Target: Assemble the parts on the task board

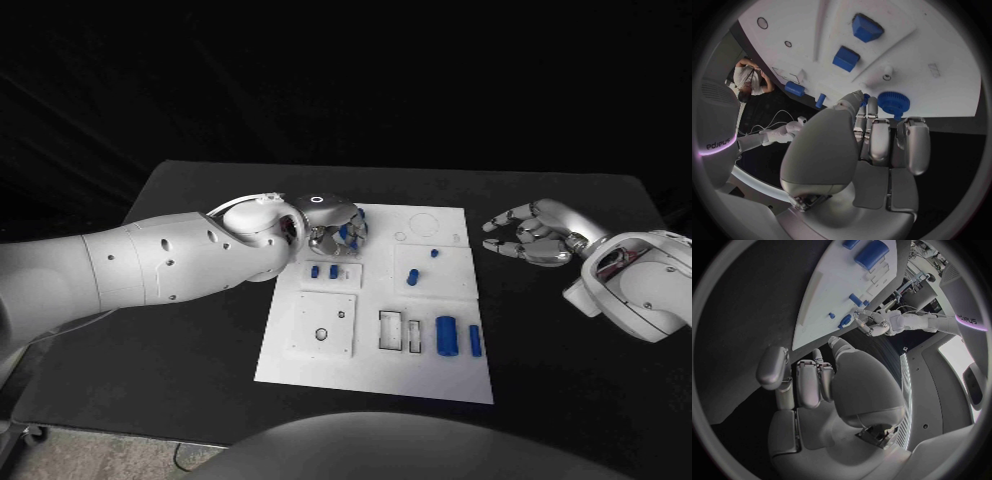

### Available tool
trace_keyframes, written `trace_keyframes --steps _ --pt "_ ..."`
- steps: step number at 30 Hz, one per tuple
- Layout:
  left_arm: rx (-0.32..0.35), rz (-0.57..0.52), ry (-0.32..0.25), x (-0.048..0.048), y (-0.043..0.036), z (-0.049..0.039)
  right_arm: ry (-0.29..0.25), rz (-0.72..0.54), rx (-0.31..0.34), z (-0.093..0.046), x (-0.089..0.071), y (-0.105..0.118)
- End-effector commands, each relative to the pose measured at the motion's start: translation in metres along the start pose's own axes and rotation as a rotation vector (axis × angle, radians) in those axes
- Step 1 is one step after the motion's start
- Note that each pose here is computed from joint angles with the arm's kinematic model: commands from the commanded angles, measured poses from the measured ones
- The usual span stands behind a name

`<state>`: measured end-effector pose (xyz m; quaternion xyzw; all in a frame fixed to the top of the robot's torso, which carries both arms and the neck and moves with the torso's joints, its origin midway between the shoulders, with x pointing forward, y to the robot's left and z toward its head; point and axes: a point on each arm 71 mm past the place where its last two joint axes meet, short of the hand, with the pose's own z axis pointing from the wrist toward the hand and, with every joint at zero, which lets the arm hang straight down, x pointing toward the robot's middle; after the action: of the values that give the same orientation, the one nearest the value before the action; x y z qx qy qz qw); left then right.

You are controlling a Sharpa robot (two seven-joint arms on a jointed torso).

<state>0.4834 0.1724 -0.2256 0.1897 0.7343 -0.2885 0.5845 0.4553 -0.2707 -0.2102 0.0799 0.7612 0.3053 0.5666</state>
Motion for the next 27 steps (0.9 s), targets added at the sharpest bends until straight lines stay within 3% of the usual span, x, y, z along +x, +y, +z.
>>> trace_keyframes --steps 1,4,10,18,27 --pt "0.006 0.01 -0.057 -0.0166 -0.0017 -0.0033 0.008 0.003 -0.007 0.0 0.001 0.001" --pt "-0.008 0.011 -0.066 -0.0261 0.0 -0.0087 0.017 0.006 -0.009 0.001 0.003 0.002" --pt "-0.034 0.011 -0.021 -0.028 0.0041 -0.0168 0.029 0.012 -0.009 0.002 0.004 0.002" --pt "-0.061 0.01 0.007 -0.0199 0.0112 -0.0259 0.044 0.015 -0.004 0.003 0.006 0.001" --pt "-0.072 0.031 0.018 -0.0033 0.0129 -0.0256 0.059 0.02 0.0 0.004 0.009 -0.001"
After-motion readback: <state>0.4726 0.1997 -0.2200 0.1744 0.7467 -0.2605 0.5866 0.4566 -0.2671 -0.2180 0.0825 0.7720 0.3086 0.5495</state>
